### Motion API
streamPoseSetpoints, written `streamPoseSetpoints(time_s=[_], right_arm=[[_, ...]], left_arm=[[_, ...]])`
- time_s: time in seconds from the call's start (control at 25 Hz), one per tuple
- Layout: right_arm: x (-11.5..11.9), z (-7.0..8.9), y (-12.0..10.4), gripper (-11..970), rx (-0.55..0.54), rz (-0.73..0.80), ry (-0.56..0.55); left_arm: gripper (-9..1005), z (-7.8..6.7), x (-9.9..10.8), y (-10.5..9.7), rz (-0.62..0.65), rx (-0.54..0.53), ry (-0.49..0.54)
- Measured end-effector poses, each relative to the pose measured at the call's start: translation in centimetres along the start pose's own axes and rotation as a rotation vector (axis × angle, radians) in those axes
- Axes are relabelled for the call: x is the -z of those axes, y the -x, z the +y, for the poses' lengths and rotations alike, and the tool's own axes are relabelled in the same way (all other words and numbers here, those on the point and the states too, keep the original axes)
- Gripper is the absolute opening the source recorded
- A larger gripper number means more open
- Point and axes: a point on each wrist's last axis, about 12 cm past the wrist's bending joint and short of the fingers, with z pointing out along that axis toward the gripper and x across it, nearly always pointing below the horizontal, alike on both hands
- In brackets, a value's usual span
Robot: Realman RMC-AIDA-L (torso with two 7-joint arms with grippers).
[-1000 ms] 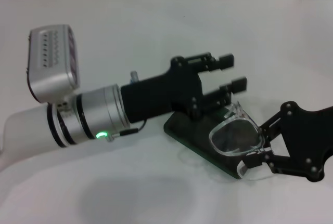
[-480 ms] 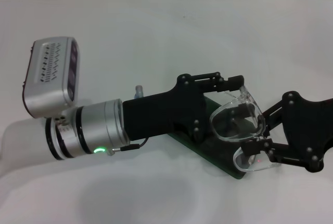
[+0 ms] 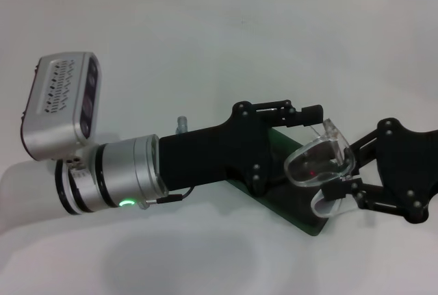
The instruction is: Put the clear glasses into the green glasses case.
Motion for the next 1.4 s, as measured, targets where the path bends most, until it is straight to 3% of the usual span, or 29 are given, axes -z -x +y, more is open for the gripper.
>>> streamPoseSetpoints(time_s=[0.56,0.8,0.84,1.24,1.4], right_arm=[[1.1,0.8,-0.8,118,-0.016,-0.049,0.021],[2.0,2.1,-0.4,116,0.002,-0.099,0.099],[2.4,2.4,-0.3,116,0.017,-0.12,0.104],[5.0,4.1,-0.7,116,0.139,-0.236,0.047],[4.7,4.2,-0.7,116,0.19,-0.262,0.044]], left_arm=[[494,0.0,-0.2,0.0,-0.004,-0.002,0.0],[494,0.9,0.2,0.2,-0.038,-0.002,0.1],[494,1.5,0.7,0.2,-0.046,0.002,0.154],[494,2.5,3.9,0.1,-0.112,0.027,0.36],[494,2.6,3.8,0.0,-0.097,0.03,0.352]])
